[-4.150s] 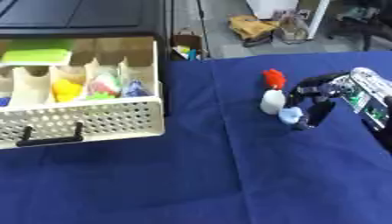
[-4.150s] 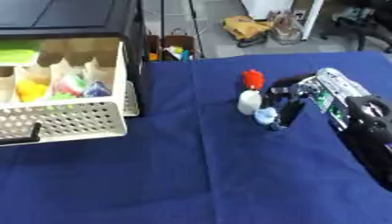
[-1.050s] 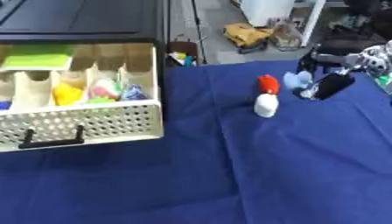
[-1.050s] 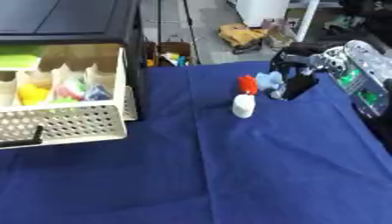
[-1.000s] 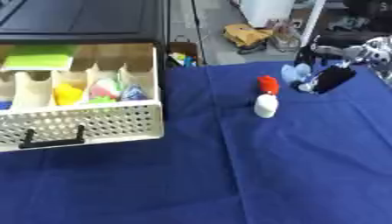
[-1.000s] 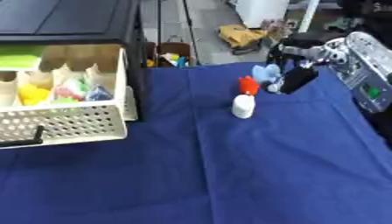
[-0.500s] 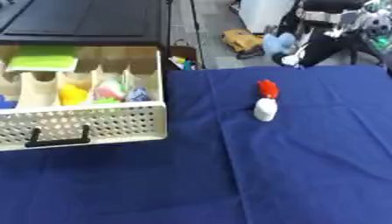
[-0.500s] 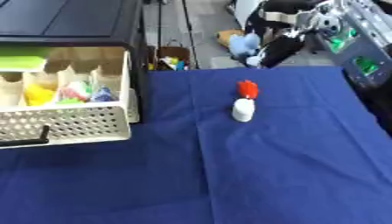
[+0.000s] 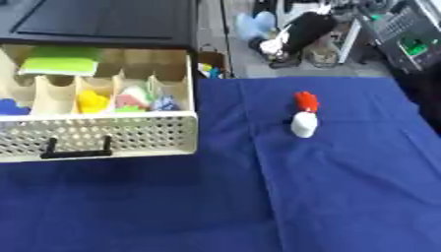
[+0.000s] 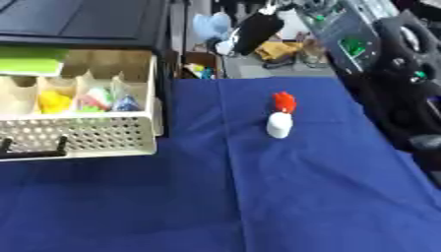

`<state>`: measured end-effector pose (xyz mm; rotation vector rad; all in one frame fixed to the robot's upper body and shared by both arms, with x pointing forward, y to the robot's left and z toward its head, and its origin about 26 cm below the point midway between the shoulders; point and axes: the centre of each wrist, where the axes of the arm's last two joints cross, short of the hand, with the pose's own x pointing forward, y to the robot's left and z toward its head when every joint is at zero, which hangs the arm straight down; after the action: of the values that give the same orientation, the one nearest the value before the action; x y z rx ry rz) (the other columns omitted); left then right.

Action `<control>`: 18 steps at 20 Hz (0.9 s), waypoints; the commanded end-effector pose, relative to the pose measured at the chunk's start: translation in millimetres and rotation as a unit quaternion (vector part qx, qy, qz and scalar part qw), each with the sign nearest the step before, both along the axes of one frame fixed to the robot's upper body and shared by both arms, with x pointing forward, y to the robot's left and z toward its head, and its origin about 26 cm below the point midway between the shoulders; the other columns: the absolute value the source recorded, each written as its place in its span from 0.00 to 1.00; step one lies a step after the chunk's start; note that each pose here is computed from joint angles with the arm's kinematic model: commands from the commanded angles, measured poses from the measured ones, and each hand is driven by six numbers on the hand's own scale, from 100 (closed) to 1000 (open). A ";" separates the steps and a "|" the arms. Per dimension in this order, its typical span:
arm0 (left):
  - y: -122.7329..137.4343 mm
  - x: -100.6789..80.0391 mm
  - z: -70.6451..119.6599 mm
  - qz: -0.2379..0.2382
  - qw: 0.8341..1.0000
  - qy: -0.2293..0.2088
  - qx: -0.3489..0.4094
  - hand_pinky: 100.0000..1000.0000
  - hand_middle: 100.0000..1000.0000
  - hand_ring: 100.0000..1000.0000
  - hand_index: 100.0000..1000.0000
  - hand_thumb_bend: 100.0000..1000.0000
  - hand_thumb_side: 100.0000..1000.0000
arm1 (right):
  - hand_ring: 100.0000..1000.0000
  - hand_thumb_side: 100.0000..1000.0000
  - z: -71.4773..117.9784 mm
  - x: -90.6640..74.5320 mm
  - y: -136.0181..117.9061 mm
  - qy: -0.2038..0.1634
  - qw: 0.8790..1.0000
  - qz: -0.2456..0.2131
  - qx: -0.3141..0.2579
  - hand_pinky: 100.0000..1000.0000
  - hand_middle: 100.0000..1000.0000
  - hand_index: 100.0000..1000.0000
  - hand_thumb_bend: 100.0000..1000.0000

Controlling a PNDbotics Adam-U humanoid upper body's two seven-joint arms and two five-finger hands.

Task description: Pick up objects from table and place into drawer.

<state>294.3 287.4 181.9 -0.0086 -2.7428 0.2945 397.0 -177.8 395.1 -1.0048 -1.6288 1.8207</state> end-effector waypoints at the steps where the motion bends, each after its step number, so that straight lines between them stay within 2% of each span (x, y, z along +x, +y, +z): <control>1: -0.2 -0.6 8.6 -0.007 1.000 -0.010 0.011 0.23 0.48 0.39 0.71 0.11 0.95 | 0.68 0.44 13.1 -1.2 15.1 -0.017 1.000 0.015 0.016 0.60 0.41 0.55 0.23; 2: -0.6 -0.5 8.8 -0.008 1.000 -0.010 0.011 0.23 0.48 0.39 0.71 0.11 0.95 | 0.67 0.44 13.5 -0.3 20.9 -0.017 0.999 0.020 0.021 0.60 0.41 0.54 0.23; 3: -0.8 -0.4 9.0 -0.009 1.000 -0.010 0.010 0.23 0.48 0.39 0.71 0.11 0.97 | 0.67 0.49 13.6 0.9 26.3 -0.017 0.999 0.024 0.025 0.60 0.41 0.54 0.25; 4: -1.1 -0.3 9.2 -0.010 1.000 -0.011 0.010 0.23 0.48 0.39 0.71 0.11 0.95 | 0.67 0.44 13.2 2.5 31.2 -0.016 0.999 0.027 0.029 0.60 0.41 0.54 0.23; 11: -3.9 1.0 11.4 -0.019 1.000 -0.014 0.010 0.23 0.48 0.39 0.71 0.11 0.95 | 0.66 0.43 3.9 17.0 57.0 0.000 0.998 0.033 0.046 0.60 0.39 0.53 0.25; 16: -5.3 1.6 12.5 -0.023 1.000 -0.016 0.009 0.23 0.48 0.39 0.71 0.11 0.95 | 0.66 0.44 -6.7 29.2 64.7 0.010 0.998 0.023 0.057 0.60 0.39 0.53 0.27; 18: -5.4 1.8 13.0 -0.024 1.000 -0.016 0.009 0.23 0.48 0.39 0.71 0.11 0.95 | 0.68 0.46 -9.1 31.1 65.8 0.013 0.998 0.025 0.060 0.62 0.42 0.57 0.31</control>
<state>296.8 282.4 186.8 -0.0607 -2.7451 0.2857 430.3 -110.4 373.1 -0.8558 -1.7105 1.7613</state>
